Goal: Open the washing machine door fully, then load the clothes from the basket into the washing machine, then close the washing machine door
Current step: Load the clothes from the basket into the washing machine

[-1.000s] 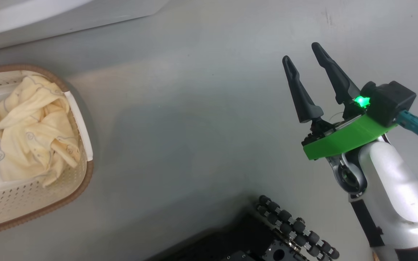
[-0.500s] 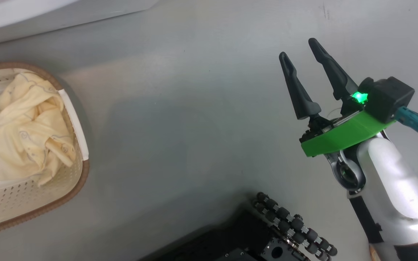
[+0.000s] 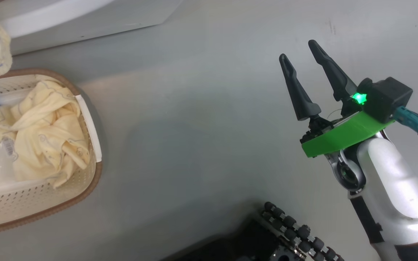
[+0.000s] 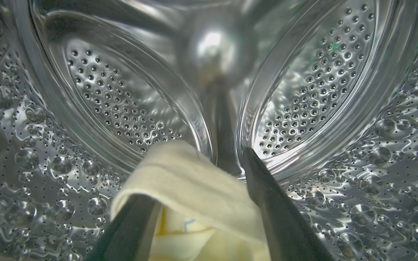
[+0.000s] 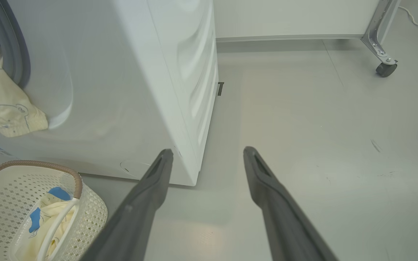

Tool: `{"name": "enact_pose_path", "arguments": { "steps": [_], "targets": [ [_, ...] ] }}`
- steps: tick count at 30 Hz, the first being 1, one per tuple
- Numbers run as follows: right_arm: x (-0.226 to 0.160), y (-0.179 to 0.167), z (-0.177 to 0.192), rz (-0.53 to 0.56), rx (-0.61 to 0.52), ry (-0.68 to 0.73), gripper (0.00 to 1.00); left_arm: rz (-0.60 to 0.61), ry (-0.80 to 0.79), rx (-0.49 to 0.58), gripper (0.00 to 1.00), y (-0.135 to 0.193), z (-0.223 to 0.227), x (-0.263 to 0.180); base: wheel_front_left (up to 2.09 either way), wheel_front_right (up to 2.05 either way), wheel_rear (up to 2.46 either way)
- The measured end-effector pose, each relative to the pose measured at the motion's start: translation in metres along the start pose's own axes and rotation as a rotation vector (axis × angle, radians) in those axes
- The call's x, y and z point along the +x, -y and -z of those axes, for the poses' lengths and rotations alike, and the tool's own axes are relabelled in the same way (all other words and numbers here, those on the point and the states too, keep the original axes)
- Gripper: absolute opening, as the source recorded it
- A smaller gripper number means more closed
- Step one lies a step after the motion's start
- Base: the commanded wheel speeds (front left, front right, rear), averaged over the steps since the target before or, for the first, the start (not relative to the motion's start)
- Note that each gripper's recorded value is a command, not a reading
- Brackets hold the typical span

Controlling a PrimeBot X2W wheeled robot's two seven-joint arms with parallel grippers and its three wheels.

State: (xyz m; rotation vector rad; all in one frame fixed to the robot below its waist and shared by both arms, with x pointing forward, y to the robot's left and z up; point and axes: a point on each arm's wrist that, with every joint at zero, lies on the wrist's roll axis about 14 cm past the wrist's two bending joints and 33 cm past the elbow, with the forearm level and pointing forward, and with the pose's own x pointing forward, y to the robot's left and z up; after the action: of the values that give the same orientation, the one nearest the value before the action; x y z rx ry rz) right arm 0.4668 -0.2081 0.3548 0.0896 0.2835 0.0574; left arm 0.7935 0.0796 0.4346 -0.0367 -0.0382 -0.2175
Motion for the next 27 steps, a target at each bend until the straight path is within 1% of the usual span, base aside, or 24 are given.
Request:
{"name": "enact_pose_path", "arguments": {
  "steps": [7, 13, 20, 27],
  "targets": [
    [0.001, -0.007, -0.015, -0.022, 0.008, 0.042, 1.0, 0.051, -0.103, -0.028, 1.0, 0.017, 0.014, -0.023, 0.0, 0.0, 0.0],
    [-0.003, -0.008, -0.029, -0.031, -0.001, 0.072, 1.0, 0.075, -0.133, -0.025, 1.0, 0.026, 0.006, -0.042, 0.0, 0.0, 0.0],
    [-0.012, -0.014, -0.038, -0.043, 0.013, 0.091, 1.0, 0.115, -0.201, -0.025, 1.0, 0.039, 0.012, -0.081, 0.0, 0.0, 0.0],
    [-0.019, -0.017, -0.049, -0.05, 0.018, 0.12, 1.0, 0.126, -0.196, -0.011, 1.0, 0.037, 0.005, -0.119, 0.0, 0.0, 0.0]
  ]
}}
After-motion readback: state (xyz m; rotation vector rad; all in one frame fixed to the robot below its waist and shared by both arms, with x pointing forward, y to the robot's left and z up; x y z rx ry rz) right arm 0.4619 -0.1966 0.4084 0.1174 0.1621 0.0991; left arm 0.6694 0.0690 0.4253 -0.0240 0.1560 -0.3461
